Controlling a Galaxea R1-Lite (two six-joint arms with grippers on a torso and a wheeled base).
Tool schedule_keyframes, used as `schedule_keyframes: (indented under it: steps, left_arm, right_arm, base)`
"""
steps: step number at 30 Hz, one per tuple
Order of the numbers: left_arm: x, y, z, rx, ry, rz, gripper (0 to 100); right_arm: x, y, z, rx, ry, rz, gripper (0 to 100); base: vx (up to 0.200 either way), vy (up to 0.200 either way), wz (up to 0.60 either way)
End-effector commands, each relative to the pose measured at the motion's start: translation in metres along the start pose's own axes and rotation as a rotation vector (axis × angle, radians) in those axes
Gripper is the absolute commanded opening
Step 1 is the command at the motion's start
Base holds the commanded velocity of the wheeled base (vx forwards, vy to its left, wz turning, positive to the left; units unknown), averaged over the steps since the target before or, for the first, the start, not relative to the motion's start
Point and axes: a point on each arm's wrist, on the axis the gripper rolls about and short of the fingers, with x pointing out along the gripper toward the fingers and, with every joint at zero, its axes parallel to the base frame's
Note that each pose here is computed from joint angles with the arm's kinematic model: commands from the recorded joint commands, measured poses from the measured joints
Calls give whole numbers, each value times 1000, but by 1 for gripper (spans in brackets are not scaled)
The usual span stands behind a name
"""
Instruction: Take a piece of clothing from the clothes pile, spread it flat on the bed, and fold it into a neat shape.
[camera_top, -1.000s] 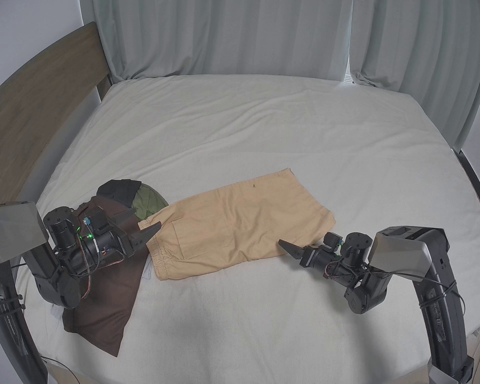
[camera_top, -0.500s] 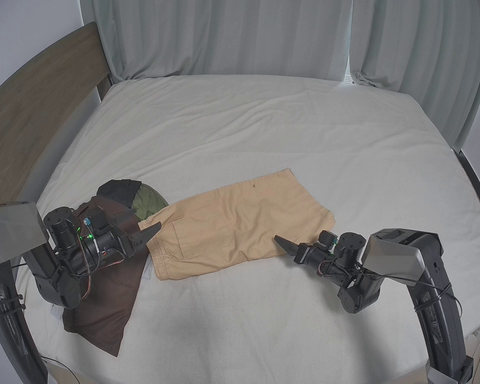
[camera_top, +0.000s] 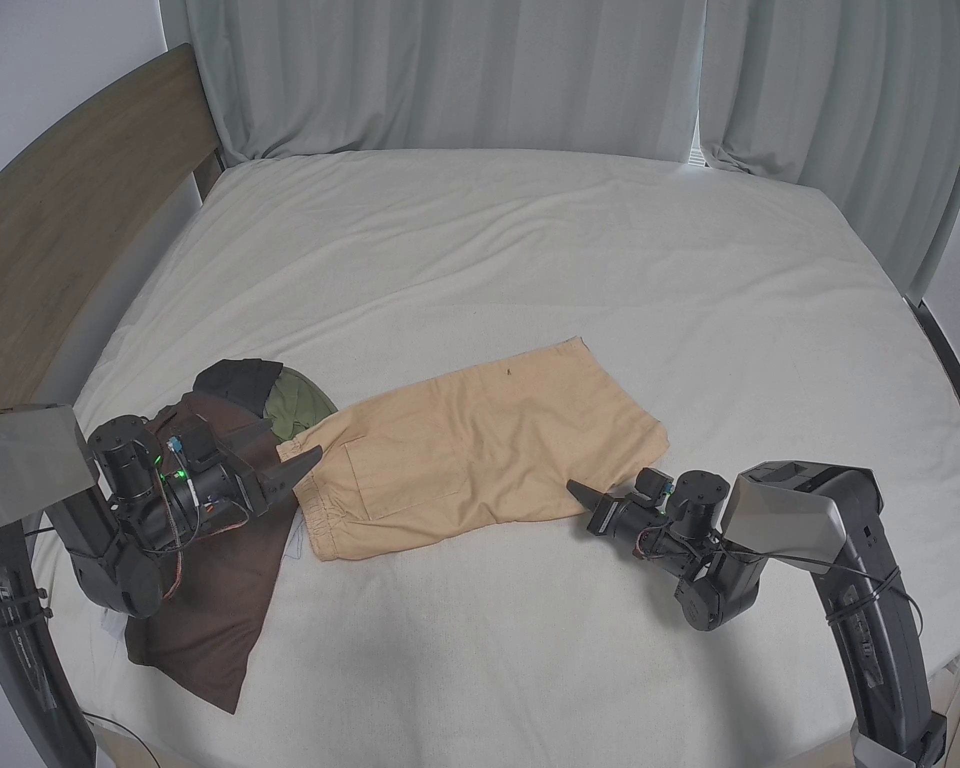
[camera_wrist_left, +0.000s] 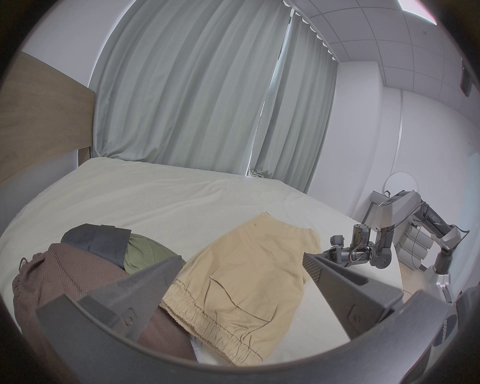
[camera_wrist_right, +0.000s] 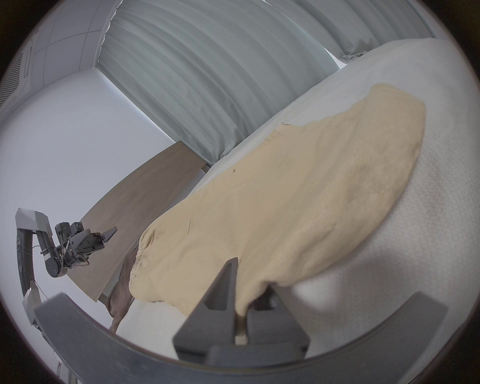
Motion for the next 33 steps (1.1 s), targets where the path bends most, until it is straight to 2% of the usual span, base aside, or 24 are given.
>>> schedule_keyframes:
  steps: [1, 4, 16, 33]
  left_arm:
    - [0, 1, -1, -2, 3, 3, 100]
    - [-1, 0, -1, -3, 4, 3, 100]
    - [1, 0, -8, -13, 22, -1, 100]
    - [0, 0, -11, -26, 31, -4, 100]
  right_arm:
    - [-5, -2, -2, -30, 13, -15, 0]
    - [-12, -2, -3, -68, 36, -31, 0]
    - [-50, 23, 11, -46, 100, -64, 0]
    - [-117, 54, 11, -34, 219, -176, 0]
  base:
    - [0, 0, 0]
    - [0, 0, 0]
    - [0, 0, 0]
    - [0, 0, 0]
